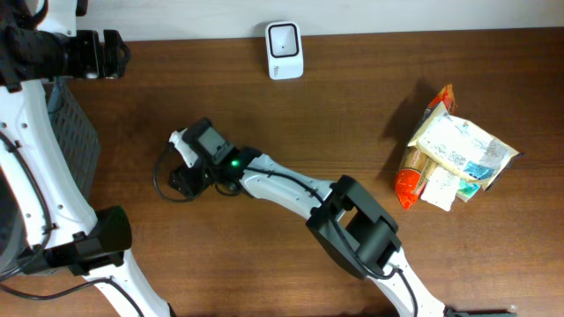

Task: Scan the item barcode
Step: 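Lower the right gripper onto the teal wipes pack and grasp it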

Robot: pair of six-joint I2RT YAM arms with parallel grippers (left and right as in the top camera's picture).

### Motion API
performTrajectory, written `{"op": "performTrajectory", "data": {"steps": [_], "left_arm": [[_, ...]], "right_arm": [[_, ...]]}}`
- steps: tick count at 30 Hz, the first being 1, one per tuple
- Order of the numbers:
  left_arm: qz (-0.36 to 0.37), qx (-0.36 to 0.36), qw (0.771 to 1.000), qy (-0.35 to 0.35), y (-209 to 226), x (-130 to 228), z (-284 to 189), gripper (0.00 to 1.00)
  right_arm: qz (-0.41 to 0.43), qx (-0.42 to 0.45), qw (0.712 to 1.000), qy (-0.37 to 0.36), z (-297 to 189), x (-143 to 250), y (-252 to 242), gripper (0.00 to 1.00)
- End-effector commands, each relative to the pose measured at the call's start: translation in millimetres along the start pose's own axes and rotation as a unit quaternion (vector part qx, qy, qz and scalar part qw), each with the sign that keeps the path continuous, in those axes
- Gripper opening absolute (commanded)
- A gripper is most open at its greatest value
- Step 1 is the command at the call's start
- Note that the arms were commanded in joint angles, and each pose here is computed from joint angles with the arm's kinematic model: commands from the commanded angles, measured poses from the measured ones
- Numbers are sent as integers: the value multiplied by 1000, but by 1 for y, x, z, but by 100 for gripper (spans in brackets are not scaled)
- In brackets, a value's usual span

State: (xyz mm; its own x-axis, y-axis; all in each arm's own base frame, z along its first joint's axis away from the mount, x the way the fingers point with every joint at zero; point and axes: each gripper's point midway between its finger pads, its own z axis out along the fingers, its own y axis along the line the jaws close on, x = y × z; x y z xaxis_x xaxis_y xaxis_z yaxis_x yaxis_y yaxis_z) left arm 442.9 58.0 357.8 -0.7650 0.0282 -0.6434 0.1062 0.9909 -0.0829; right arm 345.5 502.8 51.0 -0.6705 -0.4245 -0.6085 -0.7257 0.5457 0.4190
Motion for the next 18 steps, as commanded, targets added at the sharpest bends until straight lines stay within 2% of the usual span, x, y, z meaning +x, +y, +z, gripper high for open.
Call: {"op": "performTrajectory", "data": {"steps": [1,6,9,14,15,16,18], "left_arm": [[3,1,1000,-7,-1,-2,-5,99],[3,1,1000,-7,-1,-2,-5,99],[3,1,1000,-7,-1,-2,-5,99],[3,1,1000,-7,-1,-2,-5,99],[3,1,1000,-7,-1,-2,-5,99],[3,1,1000,-7,-1,-2,-5,99],[3,1,1000,-7,-1,-2,-5,99]], "right_arm": [[2,53,999,12,9,11,-32,55],[53,68,994,64,-9,30,-65,55],[68,34,996,57,-28,15,-64,55],[60,43,997,3,-61,-30,-66,51],[62,59,996,-14,-65,-41,-72,52],[60,92,993,-36,-67,-50,-84,59],[38,146,986,-75,-69,-66,-103,67]]}}
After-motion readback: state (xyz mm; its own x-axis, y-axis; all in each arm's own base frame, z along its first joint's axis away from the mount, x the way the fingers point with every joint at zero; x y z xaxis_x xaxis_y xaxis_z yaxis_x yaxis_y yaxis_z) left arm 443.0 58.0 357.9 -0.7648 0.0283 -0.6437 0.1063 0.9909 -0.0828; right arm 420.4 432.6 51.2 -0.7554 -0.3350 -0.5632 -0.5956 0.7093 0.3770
